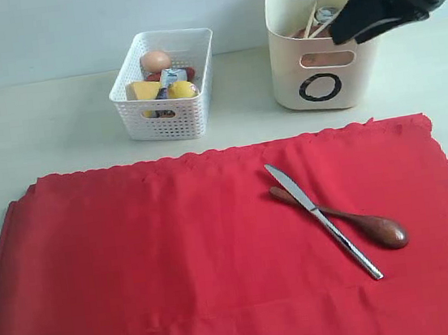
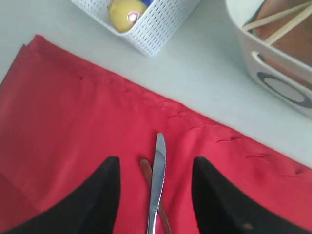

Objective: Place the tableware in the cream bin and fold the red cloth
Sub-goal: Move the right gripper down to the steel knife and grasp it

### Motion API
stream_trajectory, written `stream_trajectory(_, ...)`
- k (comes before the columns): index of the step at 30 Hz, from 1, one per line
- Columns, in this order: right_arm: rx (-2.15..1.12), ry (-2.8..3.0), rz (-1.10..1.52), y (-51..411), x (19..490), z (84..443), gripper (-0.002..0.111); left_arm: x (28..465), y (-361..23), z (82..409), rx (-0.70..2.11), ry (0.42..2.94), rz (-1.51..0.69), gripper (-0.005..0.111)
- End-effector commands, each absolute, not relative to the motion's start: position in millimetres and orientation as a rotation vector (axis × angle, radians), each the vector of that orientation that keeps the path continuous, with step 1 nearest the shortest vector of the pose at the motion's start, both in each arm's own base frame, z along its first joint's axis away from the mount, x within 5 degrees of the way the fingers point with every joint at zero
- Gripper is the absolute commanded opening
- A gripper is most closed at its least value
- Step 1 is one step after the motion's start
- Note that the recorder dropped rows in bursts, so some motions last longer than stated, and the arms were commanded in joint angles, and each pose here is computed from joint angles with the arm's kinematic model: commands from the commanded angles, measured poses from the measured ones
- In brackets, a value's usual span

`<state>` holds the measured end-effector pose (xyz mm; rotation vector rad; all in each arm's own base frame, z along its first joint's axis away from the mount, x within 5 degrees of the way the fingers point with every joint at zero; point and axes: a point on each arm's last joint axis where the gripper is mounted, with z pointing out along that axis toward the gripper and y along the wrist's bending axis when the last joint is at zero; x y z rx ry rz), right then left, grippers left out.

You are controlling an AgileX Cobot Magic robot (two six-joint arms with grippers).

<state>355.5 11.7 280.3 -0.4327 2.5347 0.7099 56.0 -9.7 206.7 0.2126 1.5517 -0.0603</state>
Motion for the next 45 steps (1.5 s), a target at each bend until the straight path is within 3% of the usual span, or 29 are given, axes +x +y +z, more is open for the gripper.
stream_trajectory(1,-0.538,2.576,0.605,39.0,350.4,265.9,0.045,55.6,-10.0,205.9,0.219,1.549,-0.066,0.0)
stream_trajectory(11,-0.726,2.675,0.281,82.3,333.6,225.5,0.045,55.6,-10.0,205.9,0.219,1.549,-0.066,0.0)
stream_trajectory(26,-1.016,2.71,0.163,132.7,318.3,160.4,0.045,55.6,-10.0,205.9,0.219,1.549,-0.066,0.0)
stream_trajectory(33,-0.98,2.821,0.07,133.5,320.9,126.4,0.045,55.6,-10.0,205.9,0.219,1.549,-0.066,0.0)
stream_trajectory(45,-0.992,2.865,0.064,133.7,321.9,105.4,0.042,55.6,-10.0,205.9,0.219,1.549,-0.066,0.0)
